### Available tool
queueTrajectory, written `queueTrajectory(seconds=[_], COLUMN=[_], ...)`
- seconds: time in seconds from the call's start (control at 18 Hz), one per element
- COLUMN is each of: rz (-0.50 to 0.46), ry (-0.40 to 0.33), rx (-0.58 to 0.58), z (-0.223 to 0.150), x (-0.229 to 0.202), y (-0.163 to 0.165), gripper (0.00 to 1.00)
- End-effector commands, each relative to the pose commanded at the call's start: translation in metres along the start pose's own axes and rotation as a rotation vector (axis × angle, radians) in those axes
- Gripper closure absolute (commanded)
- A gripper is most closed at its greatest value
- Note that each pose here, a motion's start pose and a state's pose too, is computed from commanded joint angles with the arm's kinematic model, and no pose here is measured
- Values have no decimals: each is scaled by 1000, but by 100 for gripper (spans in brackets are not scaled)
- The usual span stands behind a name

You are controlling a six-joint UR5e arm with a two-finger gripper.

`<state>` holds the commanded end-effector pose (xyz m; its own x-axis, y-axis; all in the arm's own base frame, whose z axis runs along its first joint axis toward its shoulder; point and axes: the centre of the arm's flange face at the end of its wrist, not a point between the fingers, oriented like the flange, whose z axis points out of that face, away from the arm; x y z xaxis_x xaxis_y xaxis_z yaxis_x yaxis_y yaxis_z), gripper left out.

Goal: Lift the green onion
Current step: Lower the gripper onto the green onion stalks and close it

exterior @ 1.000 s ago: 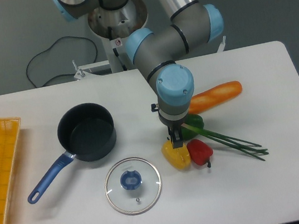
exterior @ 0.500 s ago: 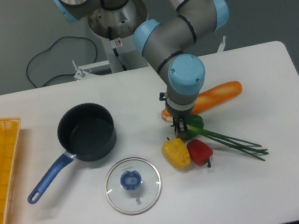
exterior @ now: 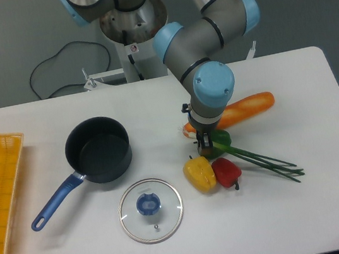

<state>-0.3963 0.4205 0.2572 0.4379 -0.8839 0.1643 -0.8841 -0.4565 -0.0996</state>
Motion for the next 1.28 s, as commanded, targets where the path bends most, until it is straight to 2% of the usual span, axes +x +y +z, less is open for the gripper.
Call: queueTrajectory(seconds=[0.06, 0.17, 1.28], rz=[1, -3, -8], ry=[0, 0, 5], rx=[0, -1, 1], z=[0, 0, 5], x=[0, -1, -4], y=[-1, -2, -2], gripper=[13, 25, 26])
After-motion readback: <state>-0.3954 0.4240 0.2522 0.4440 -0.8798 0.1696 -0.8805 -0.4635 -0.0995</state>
